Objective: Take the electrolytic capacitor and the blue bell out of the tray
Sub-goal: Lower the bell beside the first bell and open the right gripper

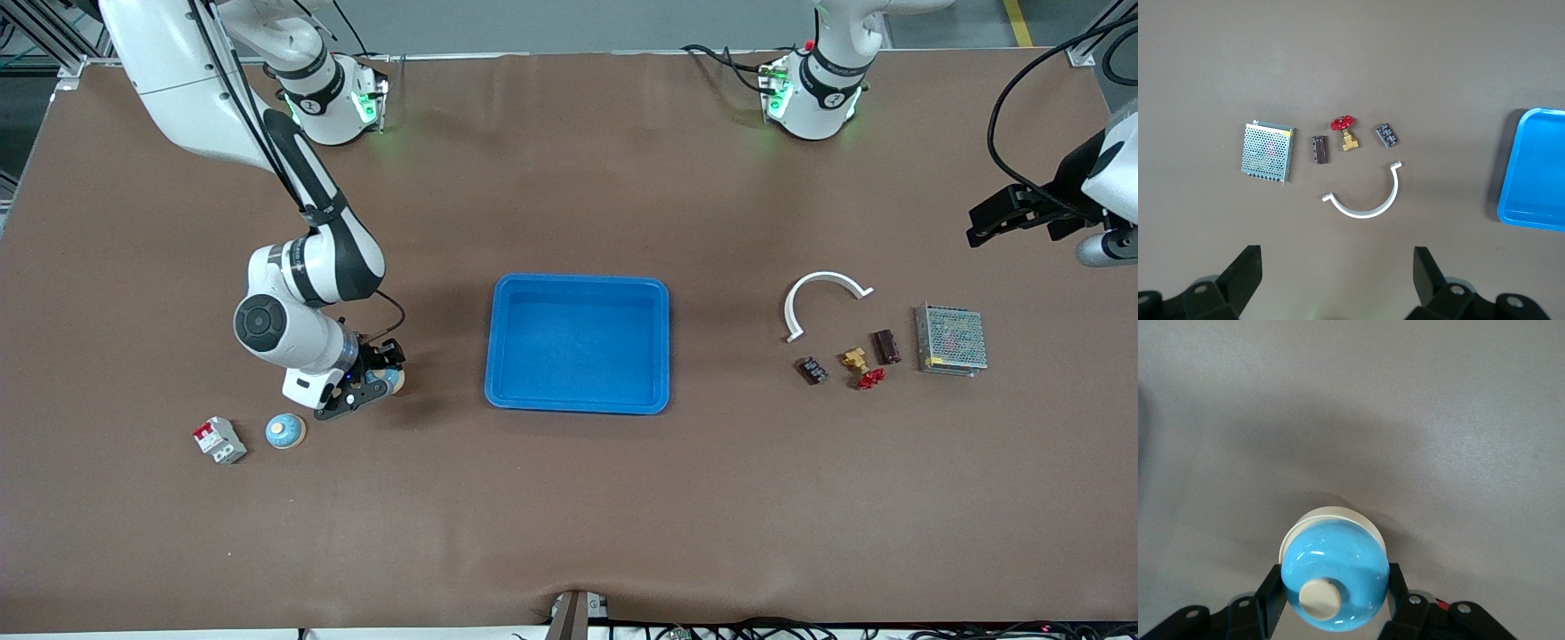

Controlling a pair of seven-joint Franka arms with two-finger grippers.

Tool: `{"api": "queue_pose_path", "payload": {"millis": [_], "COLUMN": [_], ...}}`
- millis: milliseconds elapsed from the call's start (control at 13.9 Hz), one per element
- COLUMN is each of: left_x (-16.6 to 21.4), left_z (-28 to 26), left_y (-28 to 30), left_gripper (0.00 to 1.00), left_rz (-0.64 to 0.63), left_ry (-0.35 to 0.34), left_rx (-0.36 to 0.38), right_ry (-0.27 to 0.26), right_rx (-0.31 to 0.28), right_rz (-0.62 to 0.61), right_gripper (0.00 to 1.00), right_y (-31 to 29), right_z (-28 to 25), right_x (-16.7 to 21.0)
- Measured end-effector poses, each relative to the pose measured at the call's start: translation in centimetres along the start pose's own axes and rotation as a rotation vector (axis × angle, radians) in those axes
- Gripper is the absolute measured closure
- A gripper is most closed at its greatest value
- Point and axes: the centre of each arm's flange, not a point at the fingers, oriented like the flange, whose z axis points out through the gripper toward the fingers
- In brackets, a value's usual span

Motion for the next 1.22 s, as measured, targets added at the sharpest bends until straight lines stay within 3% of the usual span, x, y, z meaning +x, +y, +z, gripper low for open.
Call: {"api": "queue_pose_path", "payload": {"millis": [1219], "left_x": [-0.1], "left_z": [-0.1], "left_y": [0.5], "left_gripper": [0.00], "left_rz": [0.009], "left_ry": [0.003], "left_rx": [0.000], "right_ry": [0.011], "right_rx": [-0.007], "right_rz": [-0.011], "right_gripper": [0.35], "right_y": [-0.7], "right_z": [2.3], "right_x": [-0.3]}}
